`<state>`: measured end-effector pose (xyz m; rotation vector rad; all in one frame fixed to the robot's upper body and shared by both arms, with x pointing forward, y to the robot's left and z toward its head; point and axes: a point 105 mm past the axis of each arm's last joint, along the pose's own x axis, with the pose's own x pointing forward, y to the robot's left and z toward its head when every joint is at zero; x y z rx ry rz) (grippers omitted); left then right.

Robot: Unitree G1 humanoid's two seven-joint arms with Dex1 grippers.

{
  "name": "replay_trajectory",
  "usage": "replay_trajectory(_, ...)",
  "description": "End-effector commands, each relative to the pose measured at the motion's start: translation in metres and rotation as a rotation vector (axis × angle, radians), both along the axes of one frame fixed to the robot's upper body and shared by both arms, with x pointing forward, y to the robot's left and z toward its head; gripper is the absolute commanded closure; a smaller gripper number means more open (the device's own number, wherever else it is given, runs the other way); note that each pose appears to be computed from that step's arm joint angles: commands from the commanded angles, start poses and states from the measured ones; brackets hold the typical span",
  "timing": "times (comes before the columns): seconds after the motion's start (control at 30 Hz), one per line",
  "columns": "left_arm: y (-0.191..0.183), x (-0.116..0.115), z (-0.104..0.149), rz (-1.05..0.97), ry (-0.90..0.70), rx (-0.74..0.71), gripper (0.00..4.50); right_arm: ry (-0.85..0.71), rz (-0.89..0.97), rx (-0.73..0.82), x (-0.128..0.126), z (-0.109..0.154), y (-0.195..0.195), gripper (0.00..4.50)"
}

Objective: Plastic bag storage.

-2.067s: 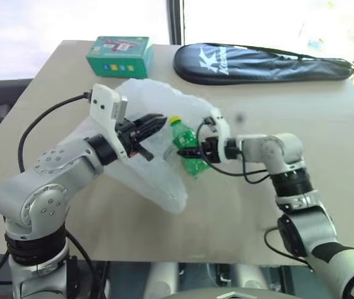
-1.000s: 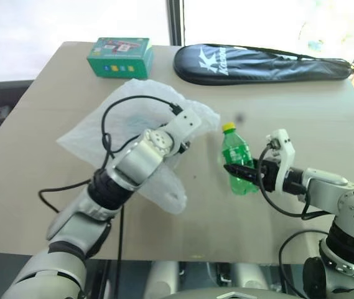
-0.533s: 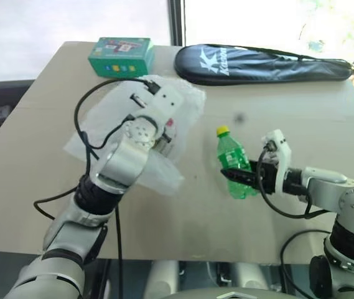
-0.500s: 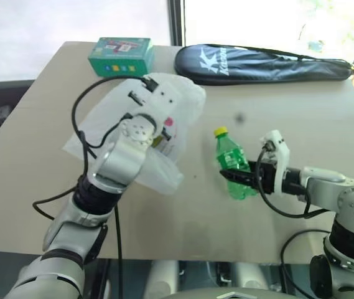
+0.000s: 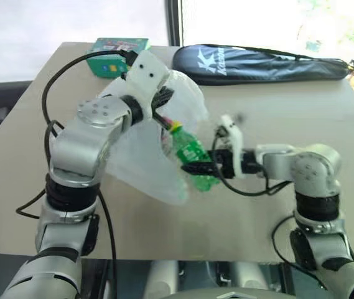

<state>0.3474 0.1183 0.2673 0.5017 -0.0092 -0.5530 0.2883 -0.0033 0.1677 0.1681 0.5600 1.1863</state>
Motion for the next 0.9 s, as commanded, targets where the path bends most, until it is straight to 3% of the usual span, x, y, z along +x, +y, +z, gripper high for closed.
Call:
replay_trajectory(0.03,-0.005,-0.023,0.013,-0.095,-0.042,0.006,4.46,-0.062,-0.038,0.041,0.032,0.013,0.022,1.42)
replay_trajectory(0.2,0.0,-0.029,0.007,-0.078,0.003,-0.016,4.46,-0.158,-0.128,0.1,0.081,0.03,0.063,1.42)
replay_trajectory(0.3,0.0,-0.028,0.004,-0.049,0.018,-0.048,4.46,-0.193,-0.108,0.149,0.092,0.036,0.089,1.42)
replay_trajectory(0.37,0.002,-0.025,0.003,-0.014,0.031,-0.09,4.46,-0.312,-0.124,0.097,0.101,0.031,0.095,1.42)
replay_trajectory(0.43,0.005,-0.02,0.001,0.03,0.03,-0.111,4.5,-0.294,-0.101,0.164,0.1,0.035,0.101,0.38)
replay_trajectory(0.47,0.007,-0.019,0.002,0.047,0.019,-0.116,4.5,-0.303,-0.099,0.177,0.101,0.036,0.101,0.07)
replay_trajectory(0.73,0.014,-0.005,-0.008,0.125,0.029,-0.203,4.5,-0.439,-0.096,0.237,0.097,0.05,0.068,0.03)
replay_trajectory(0.9,0.01,0.003,-0.009,0.056,0.016,-0.278,4.5,-0.664,-0.026,0.208,0.052,0.051,0.033,0.03)
